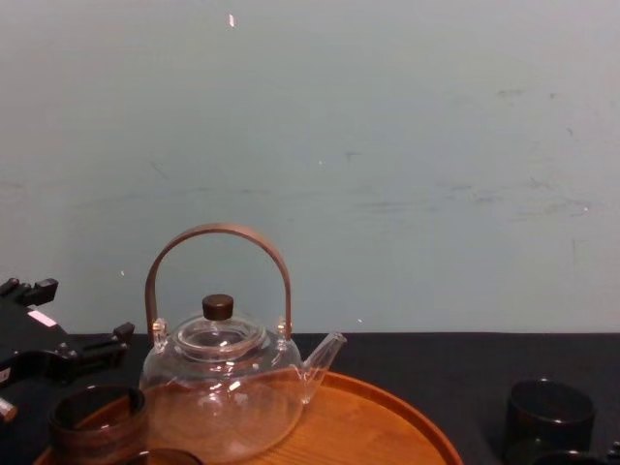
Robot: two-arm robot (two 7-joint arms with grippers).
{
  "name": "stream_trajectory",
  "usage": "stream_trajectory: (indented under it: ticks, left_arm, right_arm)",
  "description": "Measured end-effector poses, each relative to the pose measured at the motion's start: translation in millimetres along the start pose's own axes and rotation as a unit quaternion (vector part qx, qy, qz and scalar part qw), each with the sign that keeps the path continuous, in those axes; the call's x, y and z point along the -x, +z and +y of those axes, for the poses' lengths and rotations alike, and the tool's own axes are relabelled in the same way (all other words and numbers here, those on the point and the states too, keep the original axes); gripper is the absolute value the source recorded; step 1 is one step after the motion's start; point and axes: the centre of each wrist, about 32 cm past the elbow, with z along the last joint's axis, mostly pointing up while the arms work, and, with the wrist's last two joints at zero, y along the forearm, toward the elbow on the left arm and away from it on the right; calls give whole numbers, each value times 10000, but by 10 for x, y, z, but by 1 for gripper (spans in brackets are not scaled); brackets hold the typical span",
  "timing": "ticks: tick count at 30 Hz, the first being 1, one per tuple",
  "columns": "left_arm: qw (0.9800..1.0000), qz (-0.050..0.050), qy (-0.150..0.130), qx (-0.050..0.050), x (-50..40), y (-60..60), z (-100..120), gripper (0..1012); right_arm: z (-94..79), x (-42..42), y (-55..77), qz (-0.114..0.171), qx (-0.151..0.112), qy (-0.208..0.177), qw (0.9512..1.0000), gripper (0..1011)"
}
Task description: Pick up the glass from the table and place it on the tray.
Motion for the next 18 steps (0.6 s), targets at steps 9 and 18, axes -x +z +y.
stream_trajectory:
  ticks: [9, 18]
  left_arm:
    - [10000, 0, 0, 0, 0, 0, 0, 1001]
    - [10000, 0, 0, 0, 0, 0, 0, 1001]
  right_arm:
    - [-4, -1, -1, 4, -2, -3, 10000, 912]
    - [-6, -2, -3, 10, -3, -6, 10000, 912]
